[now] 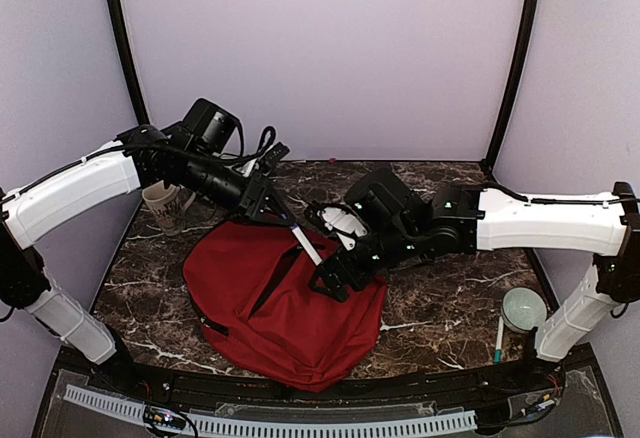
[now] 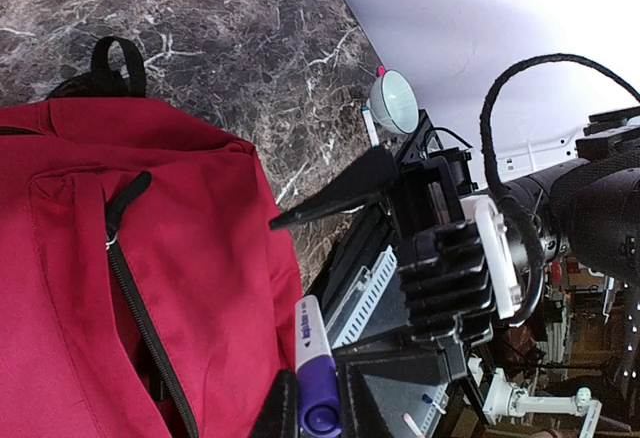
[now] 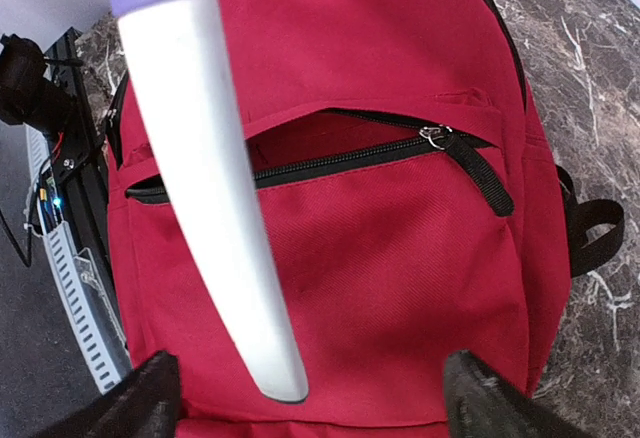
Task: Pack the student bag
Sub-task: Pass from the right arm to the left, then place the pen in the lower front pocket of the bag.
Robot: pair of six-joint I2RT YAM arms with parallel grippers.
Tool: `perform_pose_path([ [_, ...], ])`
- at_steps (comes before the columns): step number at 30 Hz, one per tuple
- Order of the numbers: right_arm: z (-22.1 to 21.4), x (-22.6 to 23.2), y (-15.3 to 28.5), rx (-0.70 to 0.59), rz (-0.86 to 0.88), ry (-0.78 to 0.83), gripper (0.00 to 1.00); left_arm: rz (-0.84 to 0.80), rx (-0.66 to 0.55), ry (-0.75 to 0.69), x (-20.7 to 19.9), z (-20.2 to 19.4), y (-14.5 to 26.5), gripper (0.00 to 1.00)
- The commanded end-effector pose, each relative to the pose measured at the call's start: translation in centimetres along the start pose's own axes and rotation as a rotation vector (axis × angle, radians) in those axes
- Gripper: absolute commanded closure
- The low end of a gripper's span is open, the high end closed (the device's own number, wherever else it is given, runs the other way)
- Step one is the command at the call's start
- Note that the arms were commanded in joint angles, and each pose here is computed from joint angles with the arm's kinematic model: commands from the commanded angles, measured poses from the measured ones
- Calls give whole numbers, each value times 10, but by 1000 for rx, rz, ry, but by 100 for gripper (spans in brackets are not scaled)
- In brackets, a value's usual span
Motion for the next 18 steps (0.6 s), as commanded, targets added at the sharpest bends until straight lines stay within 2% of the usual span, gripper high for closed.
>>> perform_pose_path([
  [1, 6, -8, 10, -56, -42, -73, 1, 68, -48, -30, -8, -5, 20, 100],
  [4, 6, -18, 14, -85, -80, -123, 1, 115, -60, -15, -5, -11, 24, 100],
  [11, 11, -56, 28, -125, -333, -292, 1, 221, -83, 33, 6, -21, 29, 100],
  [18, -3, -79, 32, -112, -383, -388, 1, 375, -118, 89, 19, -25, 34, 100],
])
Point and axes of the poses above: each gripper's point midway between its finger pads, its own y axis back along the fingers, its own x axis along the line the jaws close on, z = x × y, the point moved 9 cm from there along y, back along the fingers, and after that the axes turned 8 degrees about -y, right-handed, at the moved point
